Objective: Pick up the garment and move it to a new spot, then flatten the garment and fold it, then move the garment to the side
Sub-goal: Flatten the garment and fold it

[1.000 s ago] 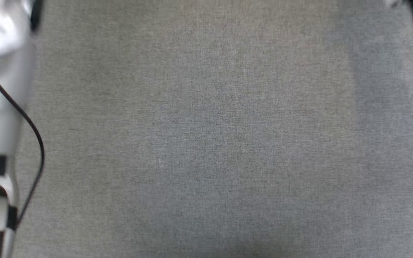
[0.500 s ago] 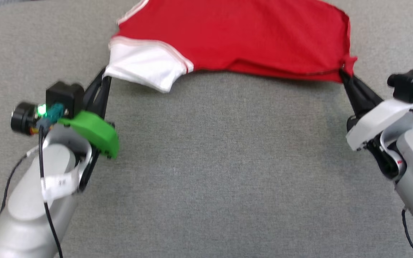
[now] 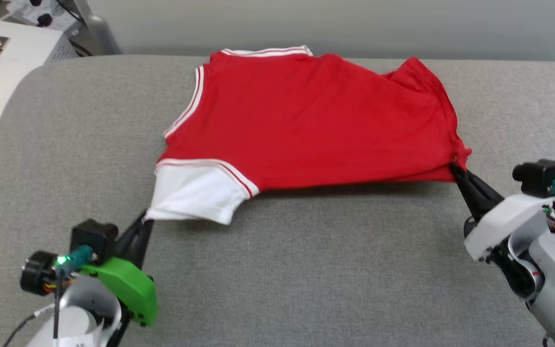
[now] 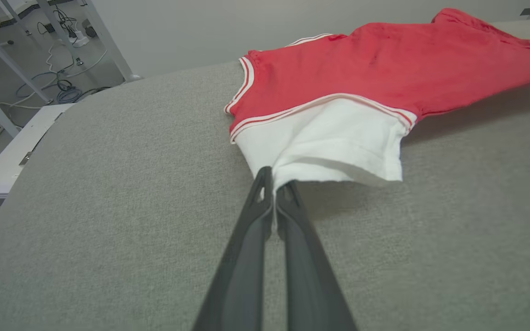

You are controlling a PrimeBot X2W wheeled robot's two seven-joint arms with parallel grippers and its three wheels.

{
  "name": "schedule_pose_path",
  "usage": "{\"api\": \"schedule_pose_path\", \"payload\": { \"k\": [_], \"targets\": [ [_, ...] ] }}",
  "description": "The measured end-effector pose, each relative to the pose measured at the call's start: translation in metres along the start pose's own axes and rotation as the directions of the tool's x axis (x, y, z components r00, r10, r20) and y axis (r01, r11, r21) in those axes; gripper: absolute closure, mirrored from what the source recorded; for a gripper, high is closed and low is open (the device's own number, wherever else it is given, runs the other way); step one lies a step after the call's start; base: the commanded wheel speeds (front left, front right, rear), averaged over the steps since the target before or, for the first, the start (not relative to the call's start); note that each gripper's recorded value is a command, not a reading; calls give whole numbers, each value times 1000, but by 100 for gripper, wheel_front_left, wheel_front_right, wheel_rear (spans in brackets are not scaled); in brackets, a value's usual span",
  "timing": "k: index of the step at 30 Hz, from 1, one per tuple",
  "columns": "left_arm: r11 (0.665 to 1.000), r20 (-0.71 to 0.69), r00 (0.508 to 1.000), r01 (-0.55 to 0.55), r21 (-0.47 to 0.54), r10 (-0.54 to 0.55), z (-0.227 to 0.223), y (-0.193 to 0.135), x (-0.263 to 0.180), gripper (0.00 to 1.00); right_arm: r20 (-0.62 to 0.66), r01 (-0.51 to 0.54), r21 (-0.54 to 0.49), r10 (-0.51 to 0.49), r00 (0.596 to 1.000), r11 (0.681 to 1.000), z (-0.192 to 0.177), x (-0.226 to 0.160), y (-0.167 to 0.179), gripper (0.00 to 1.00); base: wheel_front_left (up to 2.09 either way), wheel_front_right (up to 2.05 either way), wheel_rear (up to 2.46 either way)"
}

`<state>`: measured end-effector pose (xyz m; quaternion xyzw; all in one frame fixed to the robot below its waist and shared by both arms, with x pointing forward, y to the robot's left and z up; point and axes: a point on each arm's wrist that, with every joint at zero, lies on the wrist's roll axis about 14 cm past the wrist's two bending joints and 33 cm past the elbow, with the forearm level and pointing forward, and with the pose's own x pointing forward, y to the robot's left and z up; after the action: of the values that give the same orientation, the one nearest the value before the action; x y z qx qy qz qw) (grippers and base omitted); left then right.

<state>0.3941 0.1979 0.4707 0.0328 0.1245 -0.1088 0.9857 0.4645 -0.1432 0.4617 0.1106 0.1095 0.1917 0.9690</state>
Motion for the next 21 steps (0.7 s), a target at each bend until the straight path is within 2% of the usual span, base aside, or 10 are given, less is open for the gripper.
{"api": "schedule_pose_path", "payload": {
  "k": [9, 21],
  "targets": [
    [995, -135, 986, 96, -32, -99, -25, -36, -45, 100, -75, 36, 67, -31, 997, 997, -19, -38, -5, 100, 0, 0, 0],
    [974, -345, 913, 180, -139, -218, -61, -64, -117, 100, -212, 63, 200, -19, 977, 978, -53, -108, 1, 100, 0, 0, 0]
  ]
}}
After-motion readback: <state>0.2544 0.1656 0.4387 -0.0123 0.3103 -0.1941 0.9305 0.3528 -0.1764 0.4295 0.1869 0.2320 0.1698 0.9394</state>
